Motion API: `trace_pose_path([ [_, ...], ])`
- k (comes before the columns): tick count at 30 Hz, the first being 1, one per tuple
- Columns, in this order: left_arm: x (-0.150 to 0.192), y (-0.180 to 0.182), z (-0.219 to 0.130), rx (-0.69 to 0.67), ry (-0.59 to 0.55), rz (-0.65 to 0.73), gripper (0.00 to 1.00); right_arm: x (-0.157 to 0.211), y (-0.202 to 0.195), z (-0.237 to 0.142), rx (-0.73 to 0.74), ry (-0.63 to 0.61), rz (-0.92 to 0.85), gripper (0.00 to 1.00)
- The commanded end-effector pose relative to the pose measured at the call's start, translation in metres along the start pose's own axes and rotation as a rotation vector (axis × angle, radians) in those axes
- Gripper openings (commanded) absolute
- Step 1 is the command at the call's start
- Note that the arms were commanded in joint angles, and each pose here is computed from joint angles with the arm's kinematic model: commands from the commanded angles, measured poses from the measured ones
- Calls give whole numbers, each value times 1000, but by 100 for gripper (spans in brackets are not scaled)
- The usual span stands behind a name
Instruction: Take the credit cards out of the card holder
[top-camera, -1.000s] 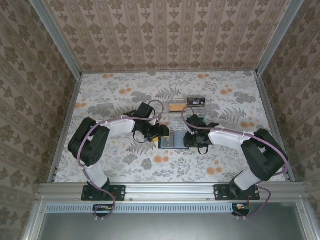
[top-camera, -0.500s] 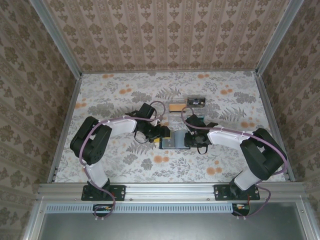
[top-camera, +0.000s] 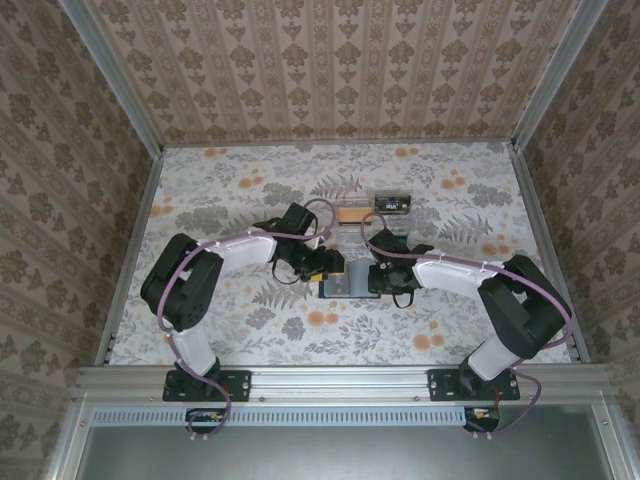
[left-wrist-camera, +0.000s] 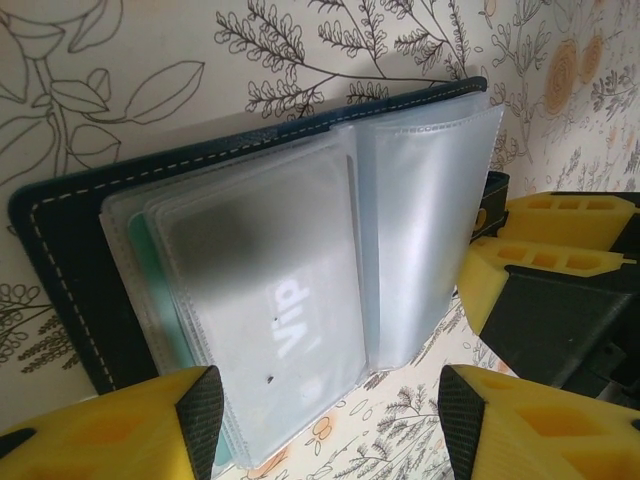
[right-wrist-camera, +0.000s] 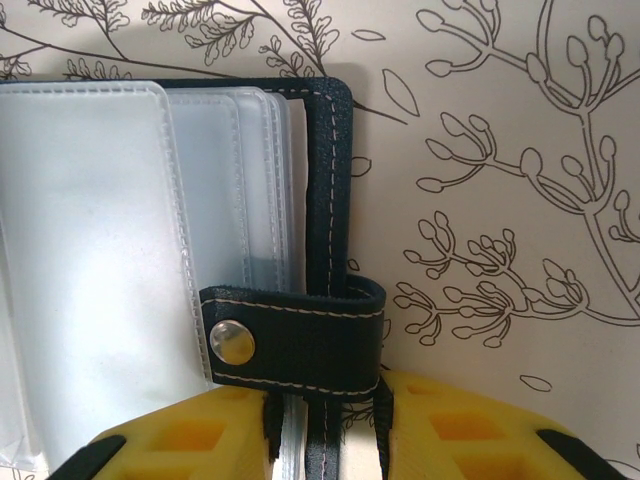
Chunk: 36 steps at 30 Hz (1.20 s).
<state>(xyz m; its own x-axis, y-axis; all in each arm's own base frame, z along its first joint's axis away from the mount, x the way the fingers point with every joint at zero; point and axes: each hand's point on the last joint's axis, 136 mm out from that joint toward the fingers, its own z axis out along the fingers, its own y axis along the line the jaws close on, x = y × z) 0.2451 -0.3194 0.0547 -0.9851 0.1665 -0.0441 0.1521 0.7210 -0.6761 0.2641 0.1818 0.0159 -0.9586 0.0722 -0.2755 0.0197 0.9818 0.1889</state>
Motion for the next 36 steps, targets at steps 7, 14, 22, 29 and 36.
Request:
trace_pose_path([
  [7, 4, 7, 9, -30, 53, -5, 61, 9, 7, 10, -14, 37, 3, 34],
  [14, 3, -4, 14, 28, 68, 19, 61, 12, 7, 12, -15, 44, 5, 34],
  [22, 1, -25, 15, 101, 74, 66, 64, 14, 7, 14, -15, 50, 8, 34],
  [29, -1, -40, 14, 122, 74, 106, 80, 16, 6, 14, -14, 50, 9, 34],
  [36, 2, -49, 16, 149, 87, 127, 91, 16, 6, 13, -15, 49, 14, 34],
])
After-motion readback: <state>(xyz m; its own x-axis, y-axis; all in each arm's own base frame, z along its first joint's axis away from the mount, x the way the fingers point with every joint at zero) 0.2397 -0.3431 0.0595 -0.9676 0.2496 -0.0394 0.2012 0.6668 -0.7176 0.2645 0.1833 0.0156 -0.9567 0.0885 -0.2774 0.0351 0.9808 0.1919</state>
